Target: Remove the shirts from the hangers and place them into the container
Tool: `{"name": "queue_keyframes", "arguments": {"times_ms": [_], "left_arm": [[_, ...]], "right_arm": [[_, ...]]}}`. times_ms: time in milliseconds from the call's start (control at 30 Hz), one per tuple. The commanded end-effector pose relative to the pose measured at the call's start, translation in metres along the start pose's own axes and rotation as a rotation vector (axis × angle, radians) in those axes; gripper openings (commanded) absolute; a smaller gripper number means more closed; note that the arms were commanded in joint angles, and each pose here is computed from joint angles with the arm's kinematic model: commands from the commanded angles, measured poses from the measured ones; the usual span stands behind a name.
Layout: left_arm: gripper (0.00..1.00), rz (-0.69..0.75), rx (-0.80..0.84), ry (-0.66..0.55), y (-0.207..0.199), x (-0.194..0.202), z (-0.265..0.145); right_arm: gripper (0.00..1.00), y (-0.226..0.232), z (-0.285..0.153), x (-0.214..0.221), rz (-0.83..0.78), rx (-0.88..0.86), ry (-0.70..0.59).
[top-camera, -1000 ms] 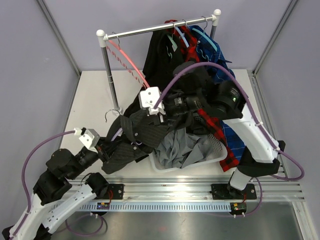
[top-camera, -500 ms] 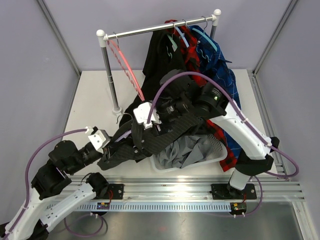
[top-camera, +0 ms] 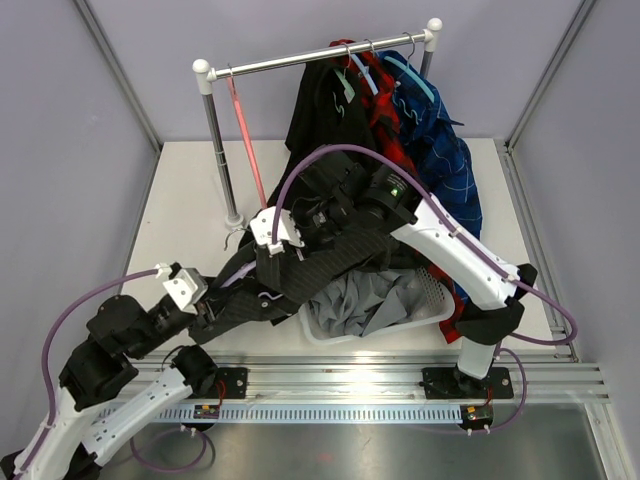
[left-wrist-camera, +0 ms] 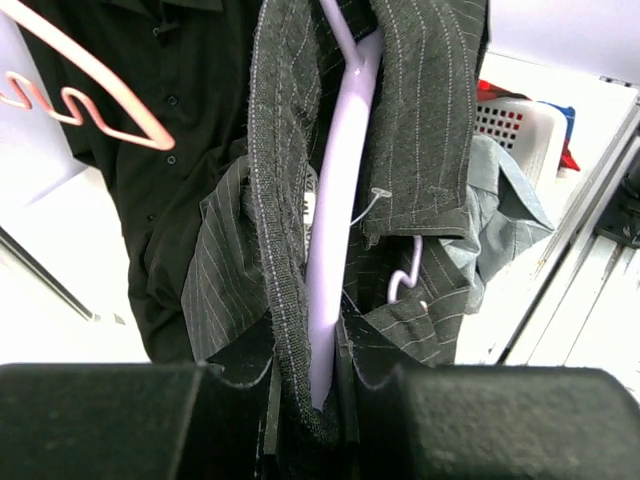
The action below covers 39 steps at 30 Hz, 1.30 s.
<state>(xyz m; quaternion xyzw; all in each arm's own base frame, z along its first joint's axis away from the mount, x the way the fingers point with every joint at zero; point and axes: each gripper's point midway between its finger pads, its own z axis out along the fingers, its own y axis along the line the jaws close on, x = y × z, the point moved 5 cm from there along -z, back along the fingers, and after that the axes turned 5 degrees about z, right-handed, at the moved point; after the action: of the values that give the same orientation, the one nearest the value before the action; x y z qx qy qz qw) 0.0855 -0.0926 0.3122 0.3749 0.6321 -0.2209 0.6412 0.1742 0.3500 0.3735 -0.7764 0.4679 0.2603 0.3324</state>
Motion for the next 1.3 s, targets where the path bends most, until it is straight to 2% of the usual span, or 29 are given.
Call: {"name": "queue_keyframes", "arguments": {"times_ms": [0,33,133,167,200,233,267,367,433,667,800,833,867,1067,1267], "left_arm": [[0.00,-0.042,-0.135,-0.161,0.017,-0.027,0.002],[0.00,-0.059,-0.174,-0.147,0.021,-0.020,0.005],[0.01,-0.122,-0.280,-0.152,0.031,-0.015,0.004],[0.06,-0.159,-0.307,-0.158,0.034,-0.015,0.003],[0.15,-0.204,-0.331,-0.165,0.035,-0.015,0.002],[0.41,-0.229,-0.385,-0.162,0.041,-0.015,-0.001],[0.55,-0.276,-0.403,-0.173,0.042,-0.018,-0.006],[0.83,-0.372,-0.462,-0.182,0.047,-0.025,-0.016],[0.90,-0.419,-0.487,-0.187,0.049,-0.028,-0.021],[0.92,-0.703,-0.524,-0.156,0.044,-0.030,-0.023],[0.92,-0.858,-0.493,-0.056,0.031,-0.013,0.006],[0.92,-0.884,-0.480,0.017,0.024,0.003,0.021],[0.92,-0.924,-0.461,0.018,0.021,0.005,0.030],[0.91,-0.984,-0.429,0.101,0.009,0.042,0.077],[0.86,-0.928,-0.511,0.077,0.021,0.050,0.088]], "right_arm": [[0.03,0.013,-0.004,-0.002,0.024,-0.056,-0.002],[0.00,0.010,-0.005,-0.002,0.043,-0.029,0.011],[0.00,-0.005,-0.008,-0.001,0.099,0.088,0.031],[0.00,-0.015,-0.010,-0.002,0.110,0.134,0.017],[0.00,-0.019,-0.014,-0.002,0.127,0.167,0.007],[0.00,-0.021,-0.014,0.002,0.167,0.190,0.012],[0.00,-0.028,-0.020,-0.003,0.168,0.237,-0.019],[0.00,-0.044,-0.026,0.005,0.240,0.350,-0.030],[0.00,-0.050,-0.028,0.010,0.281,0.404,-0.023],[0.00,-0.071,-0.035,0.008,0.359,0.572,-0.052],[0.00,-0.079,-0.036,0.006,0.401,0.631,-0.072],[0.00,-0.081,-0.037,0.006,0.415,0.646,-0.079],[0.00,-0.082,-0.035,0.006,0.418,0.644,-0.079],[0.00,-0.080,-0.038,0.003,0.431,0.640,-0.098],[0.00,-0.075,-0.038,0.005,0.428,0.629,-0.099]]}}
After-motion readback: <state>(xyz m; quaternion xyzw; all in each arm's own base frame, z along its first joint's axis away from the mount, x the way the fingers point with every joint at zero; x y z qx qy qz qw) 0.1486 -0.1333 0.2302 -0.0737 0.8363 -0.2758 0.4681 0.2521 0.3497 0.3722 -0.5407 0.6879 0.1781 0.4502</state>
